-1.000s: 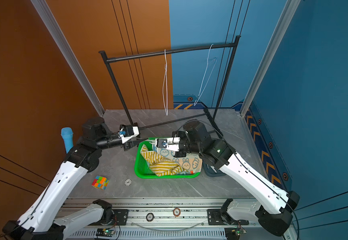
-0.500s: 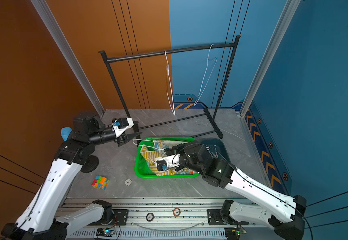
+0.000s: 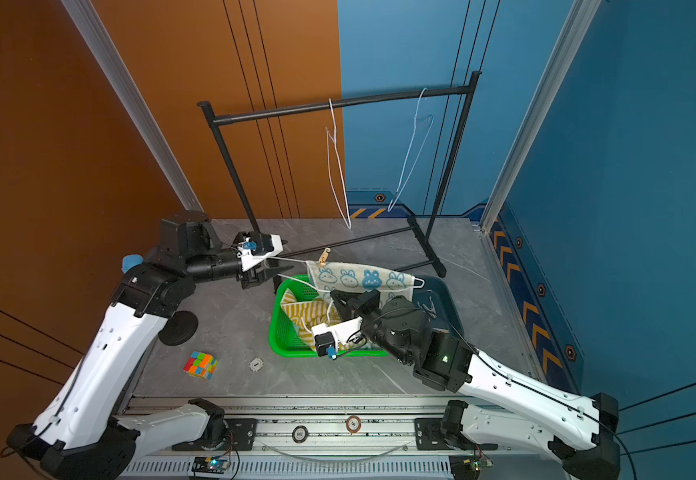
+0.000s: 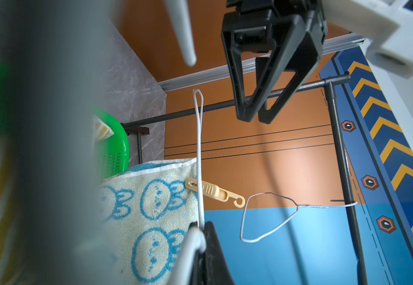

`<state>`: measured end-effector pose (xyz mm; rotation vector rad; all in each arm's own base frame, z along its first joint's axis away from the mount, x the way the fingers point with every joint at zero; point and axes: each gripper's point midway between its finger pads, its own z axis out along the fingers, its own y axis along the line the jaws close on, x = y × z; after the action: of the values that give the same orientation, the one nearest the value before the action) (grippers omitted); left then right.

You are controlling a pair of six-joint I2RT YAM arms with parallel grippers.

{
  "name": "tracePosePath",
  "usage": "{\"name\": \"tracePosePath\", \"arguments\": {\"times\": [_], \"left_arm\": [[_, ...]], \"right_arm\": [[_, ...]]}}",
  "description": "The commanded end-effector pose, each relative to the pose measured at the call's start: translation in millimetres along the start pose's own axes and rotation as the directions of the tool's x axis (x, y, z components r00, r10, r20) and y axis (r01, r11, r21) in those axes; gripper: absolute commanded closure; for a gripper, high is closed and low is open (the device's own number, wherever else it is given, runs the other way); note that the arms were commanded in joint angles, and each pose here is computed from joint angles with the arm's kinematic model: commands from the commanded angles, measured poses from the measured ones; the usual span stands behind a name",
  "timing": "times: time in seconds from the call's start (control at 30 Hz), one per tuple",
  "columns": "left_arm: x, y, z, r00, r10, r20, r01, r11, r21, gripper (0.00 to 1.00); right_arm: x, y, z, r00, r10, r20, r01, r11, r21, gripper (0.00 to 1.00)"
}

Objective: Remove the clothespins securing towels to the hanger
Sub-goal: Remove the clothespin from the hanger.

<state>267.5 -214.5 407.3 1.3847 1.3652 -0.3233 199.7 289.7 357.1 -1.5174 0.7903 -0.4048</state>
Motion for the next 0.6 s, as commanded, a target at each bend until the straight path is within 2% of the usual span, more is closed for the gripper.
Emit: {"name": "tracePosePath", "arguments": {"times": [0.0, 0.37, 0.53, 0.57], "left_arm": [[2, -7, 6, 0.999, 0.019, -0.04, -0.018, 0.999, 0.035, 0.41], [23, -34, 32, 0.977, 0.089, -0.193, -0.051, 0.98, 0.192, 0.42], [35, -38, 46, 0.947, 0.166, -0.275, -0.112, 0.973, 0.201, 0.41], [37, -38, 49, 0.937, 0.211, -0.279, -0.154, 0.965, 0.212, 0.41]], "right_arm": [[1, -5, -2, 0.995, -0.091, -0.035, 0.093, 0.995, 0.048, 1.0], [1, 18, -1, 0.971, -0.23, -0.064, 0.229, 0.973, -0.015, 1.0], [-1, 23, -1, 0.969, -0.241, -0.057, 0.24, 0.97, -0.034, 1.0], [-1, 23, -1, 0.969, -0.24, -0.055, 0.239, 0.97, -0.036, 1.0]]}}
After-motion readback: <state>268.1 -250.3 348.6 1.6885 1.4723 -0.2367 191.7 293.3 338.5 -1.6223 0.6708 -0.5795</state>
